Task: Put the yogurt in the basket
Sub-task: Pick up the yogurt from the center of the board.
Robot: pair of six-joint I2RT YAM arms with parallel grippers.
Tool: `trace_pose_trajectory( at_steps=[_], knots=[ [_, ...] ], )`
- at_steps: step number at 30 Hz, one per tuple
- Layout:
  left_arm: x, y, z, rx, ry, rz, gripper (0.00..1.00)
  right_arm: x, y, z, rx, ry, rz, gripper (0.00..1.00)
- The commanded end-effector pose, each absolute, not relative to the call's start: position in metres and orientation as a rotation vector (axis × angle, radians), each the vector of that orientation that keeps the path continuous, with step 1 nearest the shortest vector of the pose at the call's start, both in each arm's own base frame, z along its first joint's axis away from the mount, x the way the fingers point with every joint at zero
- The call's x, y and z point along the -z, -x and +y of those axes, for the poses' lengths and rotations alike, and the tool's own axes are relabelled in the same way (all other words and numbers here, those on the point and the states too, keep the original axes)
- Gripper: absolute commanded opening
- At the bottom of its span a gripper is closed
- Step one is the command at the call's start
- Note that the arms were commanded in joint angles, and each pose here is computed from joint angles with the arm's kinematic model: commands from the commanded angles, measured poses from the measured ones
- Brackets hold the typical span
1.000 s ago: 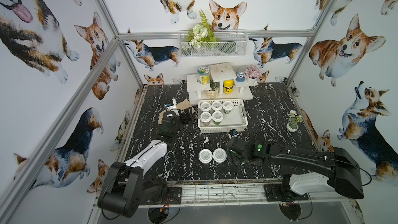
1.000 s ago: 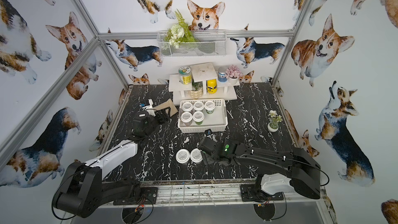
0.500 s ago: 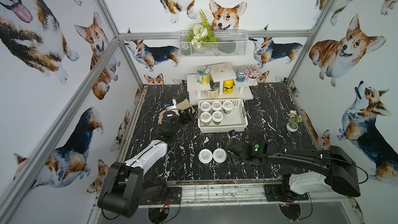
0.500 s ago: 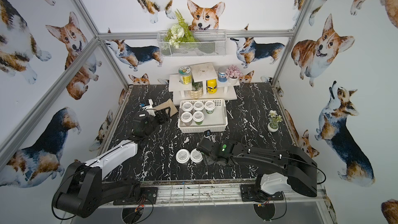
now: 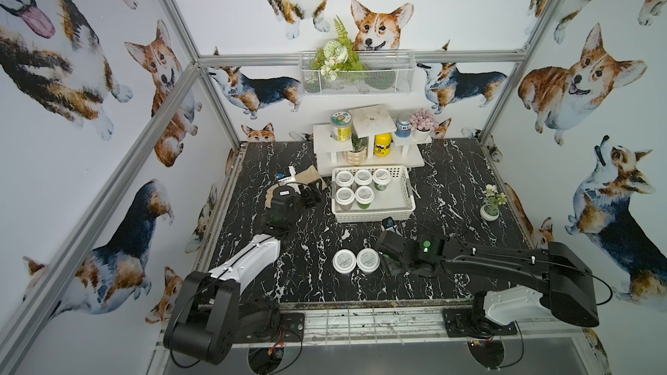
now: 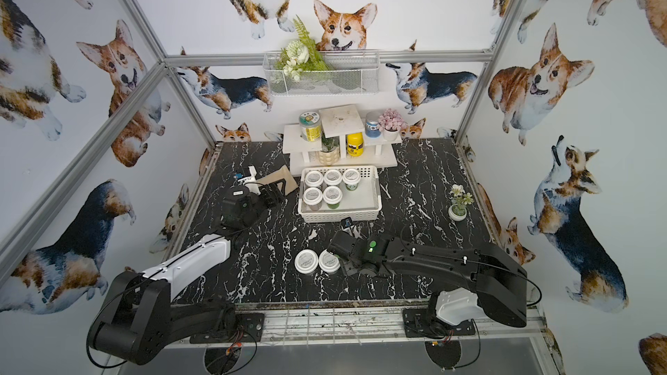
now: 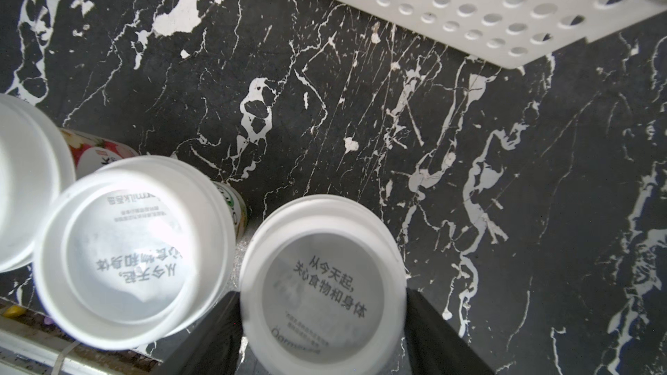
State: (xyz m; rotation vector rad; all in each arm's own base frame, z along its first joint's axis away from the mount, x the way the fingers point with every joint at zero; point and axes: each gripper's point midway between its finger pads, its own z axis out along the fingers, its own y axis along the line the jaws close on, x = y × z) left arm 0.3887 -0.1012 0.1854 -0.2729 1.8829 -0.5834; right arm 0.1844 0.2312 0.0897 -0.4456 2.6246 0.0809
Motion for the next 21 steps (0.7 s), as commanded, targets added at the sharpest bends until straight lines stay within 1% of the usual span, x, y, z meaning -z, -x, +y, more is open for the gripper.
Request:
trace_pose_trajectory(
  at_steps=[1,12,21],
  knots=[
    [-0.191,-0.389,-0.102,0.59,0.264,1.863,0.81,-0.09,-0.186,0.225,-0.026,0.449,2.621,0.73],
    [-0.19,-0.389,-0.102,0.59,0.264,1.863,0.81,-0.098,-0.188,0.226,-0.033,0.447,2.605,0.72],
    [-0.191,-0.39,-0.102,0.59,0.264,1.861,0.81,-0.119,-0.196,0.227,-0.059,0.436,2.583,0.71]
  ],
)
